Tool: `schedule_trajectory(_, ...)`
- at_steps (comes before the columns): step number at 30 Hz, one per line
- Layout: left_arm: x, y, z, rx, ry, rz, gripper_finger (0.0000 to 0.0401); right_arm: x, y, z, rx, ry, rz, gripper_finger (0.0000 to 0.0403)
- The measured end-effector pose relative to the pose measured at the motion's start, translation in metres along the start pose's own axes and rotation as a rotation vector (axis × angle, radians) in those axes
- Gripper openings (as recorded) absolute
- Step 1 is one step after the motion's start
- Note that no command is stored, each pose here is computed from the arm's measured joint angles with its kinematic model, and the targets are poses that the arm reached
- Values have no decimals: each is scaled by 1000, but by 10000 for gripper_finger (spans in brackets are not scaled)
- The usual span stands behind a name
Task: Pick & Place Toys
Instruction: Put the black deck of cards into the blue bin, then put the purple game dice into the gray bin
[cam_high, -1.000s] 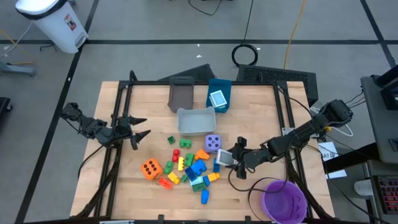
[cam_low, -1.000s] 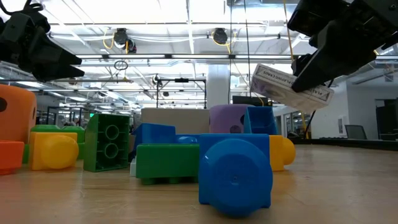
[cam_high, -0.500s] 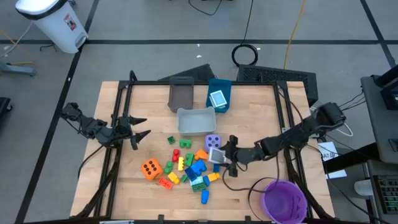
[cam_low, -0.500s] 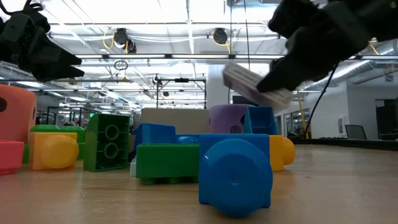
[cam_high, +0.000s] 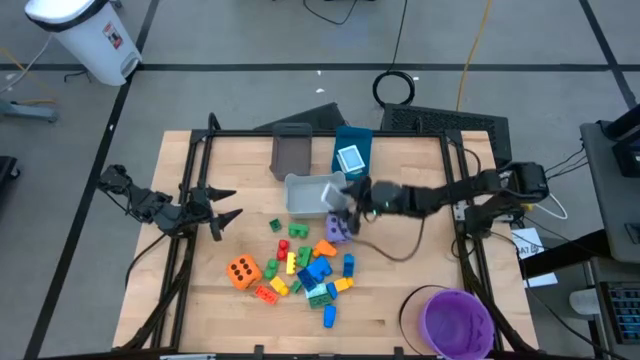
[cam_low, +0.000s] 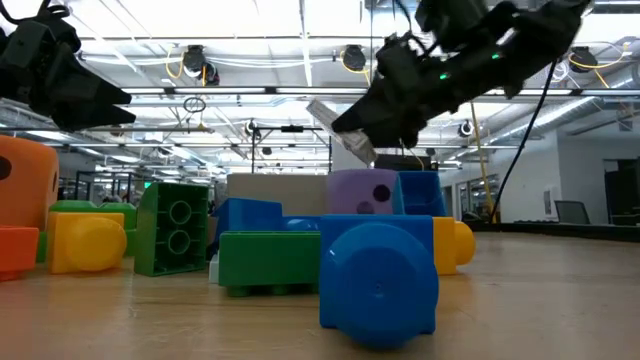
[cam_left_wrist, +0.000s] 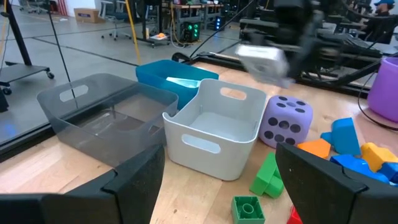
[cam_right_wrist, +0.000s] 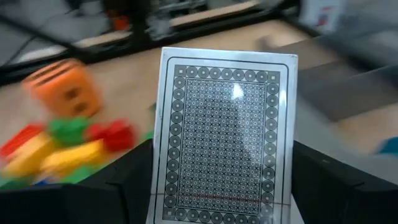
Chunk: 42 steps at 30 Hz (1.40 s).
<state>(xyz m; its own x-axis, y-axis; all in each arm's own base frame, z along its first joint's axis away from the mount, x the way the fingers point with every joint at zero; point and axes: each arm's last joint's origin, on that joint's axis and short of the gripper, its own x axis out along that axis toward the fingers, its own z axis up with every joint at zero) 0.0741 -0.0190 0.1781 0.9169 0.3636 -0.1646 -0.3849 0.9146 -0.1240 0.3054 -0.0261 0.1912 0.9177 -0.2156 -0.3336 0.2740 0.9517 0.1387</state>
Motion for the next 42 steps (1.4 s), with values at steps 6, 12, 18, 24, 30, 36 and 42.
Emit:
schedule_trajectory(6,0,0,0,0,0,0,310,5,-60,15,75,19,-200,273)
schedule_trajectory(12,0,0,0,0,0,0,310,3,-111,6,134,99,-361,273)
schedule_trajectory(18,0,0,0,-1,0,-1,310,12,-135,-4,125,93,-386,277)
schedule_trajectory(24,0,0,0,-1,0,0,310,18,-139,-8,75,84,-372,293)
schedule_trajectory(30,0,0,0,-1,0,-1,310,13,-137,-4,71,91,-372,332)
schedule_trajectory(36,0,0,0,-1,0,-1,310,6,-135,2,63,91,-368,353)
schedule_trajectory(42,0,0,0,-1,0,-1,310,0,-121,11,48,82,-332,352)
